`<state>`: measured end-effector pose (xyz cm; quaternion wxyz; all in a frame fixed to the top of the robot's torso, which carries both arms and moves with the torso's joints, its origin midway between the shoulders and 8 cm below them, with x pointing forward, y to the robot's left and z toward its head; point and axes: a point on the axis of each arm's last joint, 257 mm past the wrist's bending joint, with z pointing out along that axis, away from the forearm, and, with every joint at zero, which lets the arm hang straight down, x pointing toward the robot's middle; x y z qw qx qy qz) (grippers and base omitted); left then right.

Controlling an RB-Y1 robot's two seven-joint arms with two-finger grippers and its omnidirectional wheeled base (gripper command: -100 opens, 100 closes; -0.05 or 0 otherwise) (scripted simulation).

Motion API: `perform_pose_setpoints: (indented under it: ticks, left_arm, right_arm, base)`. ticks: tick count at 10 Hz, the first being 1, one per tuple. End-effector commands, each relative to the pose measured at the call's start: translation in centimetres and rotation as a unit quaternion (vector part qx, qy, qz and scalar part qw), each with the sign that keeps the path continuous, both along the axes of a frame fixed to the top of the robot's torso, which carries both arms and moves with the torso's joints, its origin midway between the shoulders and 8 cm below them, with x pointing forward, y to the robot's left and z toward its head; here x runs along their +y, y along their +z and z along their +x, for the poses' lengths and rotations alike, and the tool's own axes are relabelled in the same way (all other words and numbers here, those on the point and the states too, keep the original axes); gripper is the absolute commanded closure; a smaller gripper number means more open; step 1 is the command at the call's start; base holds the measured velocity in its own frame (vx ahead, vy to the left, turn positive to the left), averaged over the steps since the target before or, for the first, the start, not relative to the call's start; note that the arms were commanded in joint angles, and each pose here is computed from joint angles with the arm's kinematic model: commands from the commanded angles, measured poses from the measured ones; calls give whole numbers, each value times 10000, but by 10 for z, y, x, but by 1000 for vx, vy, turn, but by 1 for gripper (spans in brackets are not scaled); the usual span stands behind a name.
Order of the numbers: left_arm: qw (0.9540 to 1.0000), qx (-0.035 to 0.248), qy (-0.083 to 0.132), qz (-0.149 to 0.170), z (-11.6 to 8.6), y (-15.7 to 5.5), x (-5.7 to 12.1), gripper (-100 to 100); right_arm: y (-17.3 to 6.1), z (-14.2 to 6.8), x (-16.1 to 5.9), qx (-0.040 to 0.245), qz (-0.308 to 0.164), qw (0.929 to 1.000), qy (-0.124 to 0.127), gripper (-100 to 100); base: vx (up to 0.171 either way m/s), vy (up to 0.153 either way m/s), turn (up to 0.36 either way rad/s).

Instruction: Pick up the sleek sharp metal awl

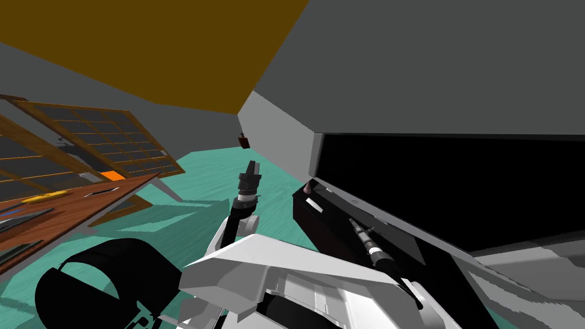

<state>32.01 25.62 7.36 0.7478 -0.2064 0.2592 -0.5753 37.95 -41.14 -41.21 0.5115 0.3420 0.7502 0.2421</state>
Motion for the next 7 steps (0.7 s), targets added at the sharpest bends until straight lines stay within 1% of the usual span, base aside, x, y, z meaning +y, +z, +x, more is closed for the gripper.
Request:
perform_pose_setpoints:
  ticks: [1,2,3,4,5,6,7]
  left_arm:
    - [10000,0,0,0,0,0,0,0]
    - [10000,0,0,0,0,0,0,0]
    - [10000,0,0,0,0,0,0,0]
    - [10000,0,1,0,0,0,0,0]
    - [10000,0,1,0,0,0,0,0]
    - [10000,0,0,0,0,0,0,0]
    - [10000,0,1,0,0,0,0,0]
  right_arm:
    - [-14,-8,-14,201,-123,9997,-48,-100]
    - [-21,-10,-26,351,-331,9988,-15,-100]
    - [-30,-17,-32,463,-342,9983,-74,-100]
    - [-34,-21,-35,516,-348,9980,-102,-100]
    - [-37,-20,-45,621,-546,9966,-51,-100]
    - [-49,-32,-54,786,-562,9952,-139,-100]
    - [-57,-37,-68,967,-760,9923,-134,-100]
  base:
    - [17,24,99]
    - [21,30,188]
    - [22,16,78]
    - [8,4,-28]
    - [12,14,164]
    - [17,11,104]
    - [20,17,171]
